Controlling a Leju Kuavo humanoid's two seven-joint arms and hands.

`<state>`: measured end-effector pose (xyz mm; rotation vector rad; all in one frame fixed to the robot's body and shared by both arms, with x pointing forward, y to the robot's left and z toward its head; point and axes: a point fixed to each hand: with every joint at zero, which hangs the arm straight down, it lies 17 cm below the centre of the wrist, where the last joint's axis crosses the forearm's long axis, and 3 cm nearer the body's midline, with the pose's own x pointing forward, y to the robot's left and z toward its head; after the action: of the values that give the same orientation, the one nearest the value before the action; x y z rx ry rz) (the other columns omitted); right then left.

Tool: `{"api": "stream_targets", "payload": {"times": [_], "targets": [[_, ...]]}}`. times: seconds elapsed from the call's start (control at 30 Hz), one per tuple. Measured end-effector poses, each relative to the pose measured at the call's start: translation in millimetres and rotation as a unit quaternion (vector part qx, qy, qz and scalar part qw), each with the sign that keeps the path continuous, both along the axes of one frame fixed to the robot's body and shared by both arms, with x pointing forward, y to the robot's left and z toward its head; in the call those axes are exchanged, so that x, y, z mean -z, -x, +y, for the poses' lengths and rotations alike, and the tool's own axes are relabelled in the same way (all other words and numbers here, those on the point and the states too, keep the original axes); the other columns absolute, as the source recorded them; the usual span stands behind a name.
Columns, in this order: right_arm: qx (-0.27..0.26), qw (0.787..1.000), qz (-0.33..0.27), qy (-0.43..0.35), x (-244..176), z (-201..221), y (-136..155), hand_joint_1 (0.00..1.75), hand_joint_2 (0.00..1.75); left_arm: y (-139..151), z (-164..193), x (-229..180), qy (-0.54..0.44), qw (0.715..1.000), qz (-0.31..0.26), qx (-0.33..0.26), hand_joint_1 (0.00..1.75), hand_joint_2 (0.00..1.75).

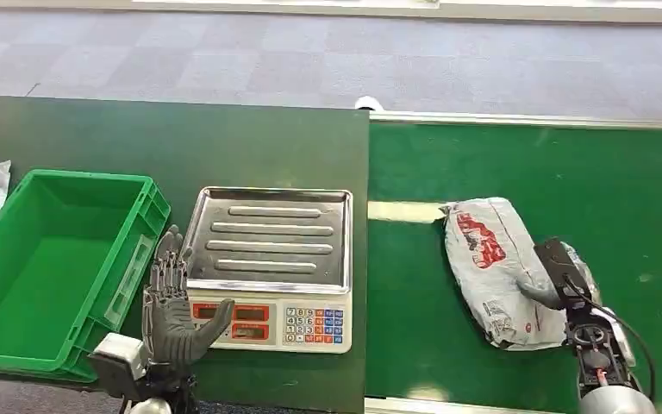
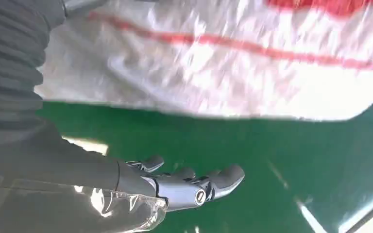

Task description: Moved the parcel from conveyor to table for the left to box.

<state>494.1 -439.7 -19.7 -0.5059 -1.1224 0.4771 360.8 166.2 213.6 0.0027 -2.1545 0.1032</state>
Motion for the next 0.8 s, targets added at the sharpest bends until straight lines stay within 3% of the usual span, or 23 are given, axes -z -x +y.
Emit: {"api": "stream_targets", "payload": {"times": [0.3,0.33,0.37,0.53,0.8], "targets": [[-0.053,0.996,0.072,-0.022,37.0,53.3,13.9,0.02,1.75,-1.3,-2.3,-3.2,0.001,1.000,-0.003,0.002,0.00,1.75],[-0.056,0.994,0.089,-0.021,44.3,56.9,18.6,1.47,1.75,-2.0,-3.2,-3.9,0.002,1.000,-0.002,0.003,0.00,1.75],[-0.057,0.993,0.103,-0.018,49.6,59.5,22.1,1.69,1.75,-2.5,-4.7,-4.6,0.003,1.000,-0.001,0.005,0.00,1.75],[-0.059,0.989,0.134,0.001,58.8,64.6,26.4,1.75,1.75,-5.8,-9.2,-6.9,0.006,1.000,0.003,0.010,0.00,1.75],[-0.057,0.990,0.130,0.009,56.9,66.3,23.2,1.75,1.75,-5.9,-13.4,-7.4,0.011,1.000,0.006,0.014,0.00,1.75]]}}
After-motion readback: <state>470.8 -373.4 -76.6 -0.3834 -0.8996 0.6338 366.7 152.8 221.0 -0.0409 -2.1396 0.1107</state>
